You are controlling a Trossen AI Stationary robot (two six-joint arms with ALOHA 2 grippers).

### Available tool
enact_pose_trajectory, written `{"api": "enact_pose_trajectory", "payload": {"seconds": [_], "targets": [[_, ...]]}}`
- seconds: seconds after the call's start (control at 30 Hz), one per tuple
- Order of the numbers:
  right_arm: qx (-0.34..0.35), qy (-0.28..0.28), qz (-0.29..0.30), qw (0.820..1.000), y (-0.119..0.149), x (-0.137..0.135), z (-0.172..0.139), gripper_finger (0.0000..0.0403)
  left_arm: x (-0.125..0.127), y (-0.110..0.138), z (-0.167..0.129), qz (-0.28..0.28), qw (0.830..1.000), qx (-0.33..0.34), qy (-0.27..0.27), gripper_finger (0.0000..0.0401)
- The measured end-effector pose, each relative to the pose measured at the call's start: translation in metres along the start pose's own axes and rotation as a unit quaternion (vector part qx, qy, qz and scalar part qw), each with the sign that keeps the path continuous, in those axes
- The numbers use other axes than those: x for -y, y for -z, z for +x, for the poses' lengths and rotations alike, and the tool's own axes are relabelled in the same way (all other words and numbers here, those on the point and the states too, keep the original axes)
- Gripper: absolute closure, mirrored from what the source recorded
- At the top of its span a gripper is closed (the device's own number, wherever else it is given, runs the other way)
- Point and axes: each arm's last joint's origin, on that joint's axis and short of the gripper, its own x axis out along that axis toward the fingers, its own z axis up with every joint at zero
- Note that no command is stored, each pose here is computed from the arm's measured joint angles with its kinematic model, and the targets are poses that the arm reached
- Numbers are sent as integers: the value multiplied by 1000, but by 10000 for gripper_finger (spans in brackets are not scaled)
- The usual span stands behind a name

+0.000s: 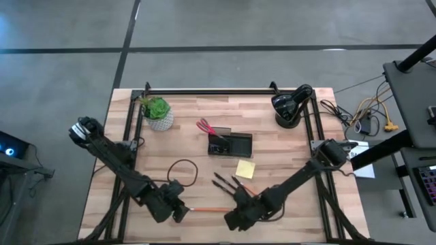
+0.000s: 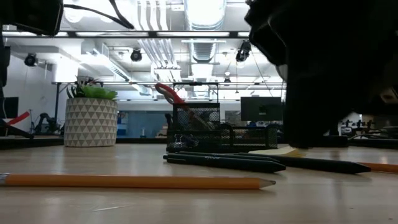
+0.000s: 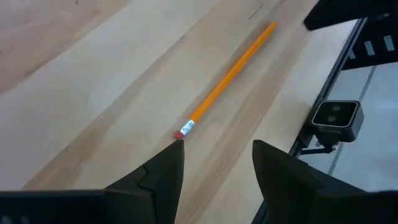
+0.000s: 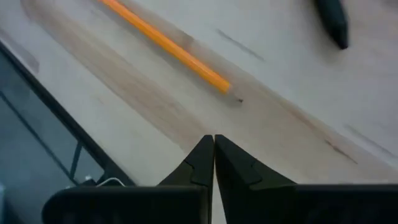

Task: Pick and place office supplies into organizer
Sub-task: Put the bottom left yellow pencil into the black desk organizer

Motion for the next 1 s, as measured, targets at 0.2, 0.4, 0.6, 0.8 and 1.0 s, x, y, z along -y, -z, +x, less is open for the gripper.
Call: {"api": "enact_pose_trajectory", "payload": {"seconds": [0.2,0.4,0.6,0.8,1.0], "targets": [[2,-40,17,999,-3,2,15,395,-1,-1,0,11,1000,11,-2,228],[21,-21,19,999,-5,5,22,395,-1,0,1,12,1000,11,-3,228],[24,-18,16,999,-5,6,23,395,-2,0,1,12,1000,11,-5,228],[28,-21,26,999,-5,5,22,395,-4,0,2,12,1000,11,-7,228],[62,-1,57,996,-6,8,17,395,-4,0,2,11,1000,11,-7,228]]}}
